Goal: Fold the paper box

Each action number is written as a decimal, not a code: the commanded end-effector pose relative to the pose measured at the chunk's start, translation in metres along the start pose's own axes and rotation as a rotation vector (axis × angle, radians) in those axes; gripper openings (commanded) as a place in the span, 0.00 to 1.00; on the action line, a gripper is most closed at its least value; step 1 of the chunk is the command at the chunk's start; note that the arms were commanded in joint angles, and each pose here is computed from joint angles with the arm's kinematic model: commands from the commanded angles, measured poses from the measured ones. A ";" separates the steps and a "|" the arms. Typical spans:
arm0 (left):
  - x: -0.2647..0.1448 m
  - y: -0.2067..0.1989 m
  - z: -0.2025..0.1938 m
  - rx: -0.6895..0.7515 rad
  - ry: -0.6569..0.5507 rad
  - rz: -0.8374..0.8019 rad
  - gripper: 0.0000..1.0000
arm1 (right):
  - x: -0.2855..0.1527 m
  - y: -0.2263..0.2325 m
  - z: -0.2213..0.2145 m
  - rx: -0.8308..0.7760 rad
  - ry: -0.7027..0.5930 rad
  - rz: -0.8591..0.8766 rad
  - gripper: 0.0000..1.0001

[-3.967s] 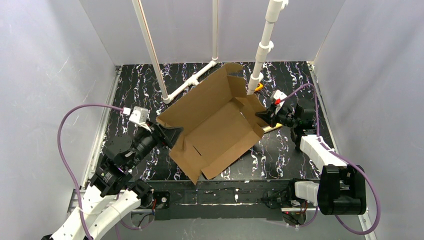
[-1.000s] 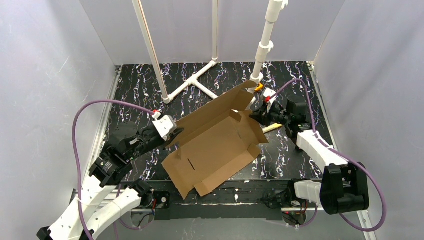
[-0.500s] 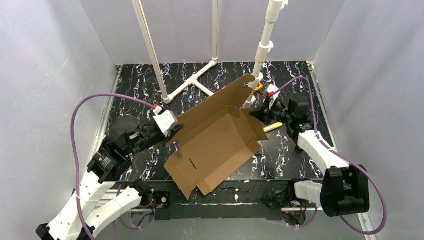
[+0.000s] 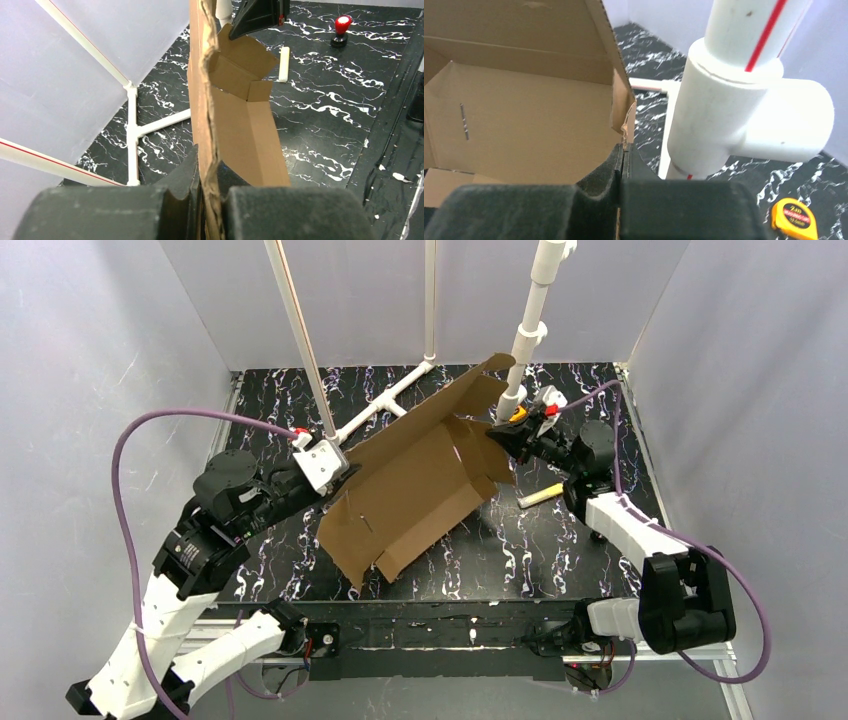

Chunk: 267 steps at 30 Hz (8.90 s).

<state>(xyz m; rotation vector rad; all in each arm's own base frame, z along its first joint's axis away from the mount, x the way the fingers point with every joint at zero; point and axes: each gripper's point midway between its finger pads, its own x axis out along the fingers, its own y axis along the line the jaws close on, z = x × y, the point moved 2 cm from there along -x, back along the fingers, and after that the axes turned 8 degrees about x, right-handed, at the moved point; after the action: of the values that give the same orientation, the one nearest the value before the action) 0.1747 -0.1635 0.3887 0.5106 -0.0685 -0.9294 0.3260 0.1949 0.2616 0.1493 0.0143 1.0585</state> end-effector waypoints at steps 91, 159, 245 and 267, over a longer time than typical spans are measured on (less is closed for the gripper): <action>-0.006 -0.048 -0.032 -0.256 -0.053 -0.075 0.00 | -0.014 0.028 -0.089 -0.255 0.049 0.022 0.13; -0.015 -0.071 -0.042 -0.136 0.042 -0.272 0.00 | -0.069 0.046 -0.065 -0.163 0.214 0.394 0.61; -0.035 -0.036 -0.011 0.087 -0.067 -0.106 0.00 | -0.048 0.009 -0.066 -0.150 0.185 0.187 0.72; -0.022 -0.038 -0.022 0.053 -0.062 -0.096 0.00 | -0.025 -0.006 -0.067 -0.112 0.214 -0.032 0.01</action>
<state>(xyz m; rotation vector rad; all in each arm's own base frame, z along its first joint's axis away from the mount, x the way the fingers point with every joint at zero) 0.1358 -0.1520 0.3504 0.5596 -0.0917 -1.0458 0.3034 0.1803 0.1789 -0.0705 0.1827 1.0992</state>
